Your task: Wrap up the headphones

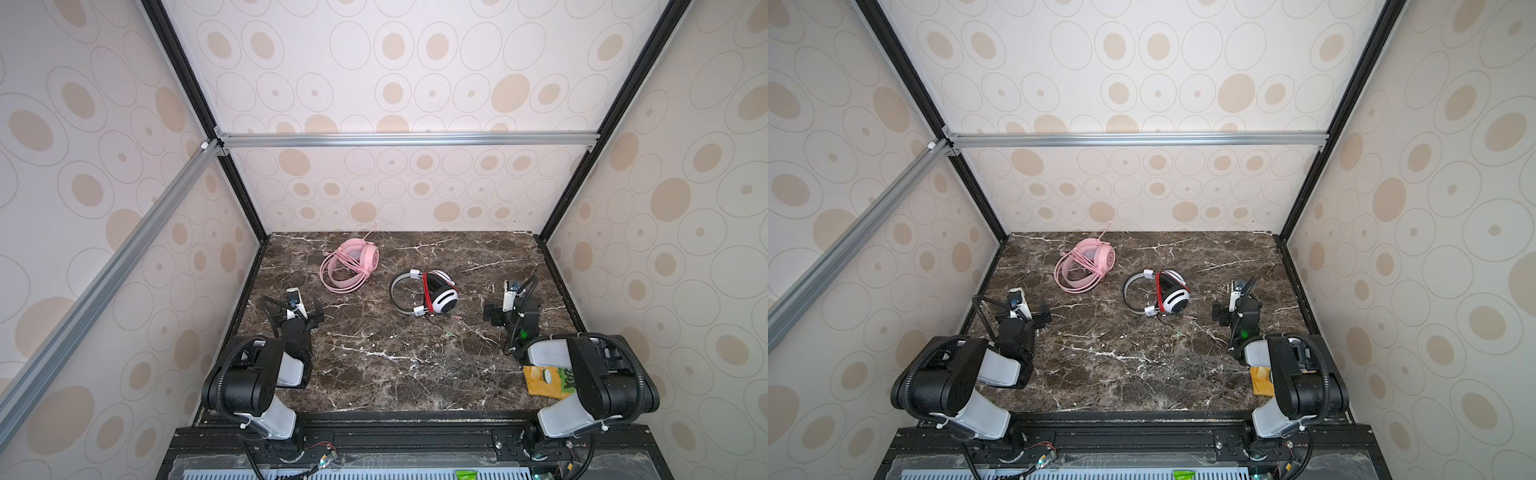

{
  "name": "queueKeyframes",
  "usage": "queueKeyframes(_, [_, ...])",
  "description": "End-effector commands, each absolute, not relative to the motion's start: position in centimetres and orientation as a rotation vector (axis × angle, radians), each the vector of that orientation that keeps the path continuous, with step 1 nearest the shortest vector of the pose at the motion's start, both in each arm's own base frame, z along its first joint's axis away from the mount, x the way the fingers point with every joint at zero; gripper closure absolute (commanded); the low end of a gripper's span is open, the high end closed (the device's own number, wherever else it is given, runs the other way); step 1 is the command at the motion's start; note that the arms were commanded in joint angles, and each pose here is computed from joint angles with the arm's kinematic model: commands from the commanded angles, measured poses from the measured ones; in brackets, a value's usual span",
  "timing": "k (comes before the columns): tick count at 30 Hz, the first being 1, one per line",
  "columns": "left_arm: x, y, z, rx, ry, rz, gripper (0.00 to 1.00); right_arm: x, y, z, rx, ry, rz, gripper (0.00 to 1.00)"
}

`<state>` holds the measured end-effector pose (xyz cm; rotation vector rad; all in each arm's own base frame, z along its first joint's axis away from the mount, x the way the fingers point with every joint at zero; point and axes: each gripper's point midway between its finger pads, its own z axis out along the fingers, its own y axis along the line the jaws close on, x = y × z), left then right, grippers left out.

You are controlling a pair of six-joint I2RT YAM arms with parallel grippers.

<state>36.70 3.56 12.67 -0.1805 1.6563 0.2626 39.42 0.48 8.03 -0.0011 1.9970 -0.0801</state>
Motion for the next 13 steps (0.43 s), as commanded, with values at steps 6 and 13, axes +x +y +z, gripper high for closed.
queueKeyframes(6, [36.9,3.51,13.28,-0.176,1.634,0.257,0.02,39.99,0.56,8.32,-0.009,1.996,-0.06,0.0])
queueKeyframes(13, [36.91,3.48,13.33,-0.176,1.632,0.256,0.02,39.58,0.91,8.5,-0.036,1.981,-0.055,0.0])
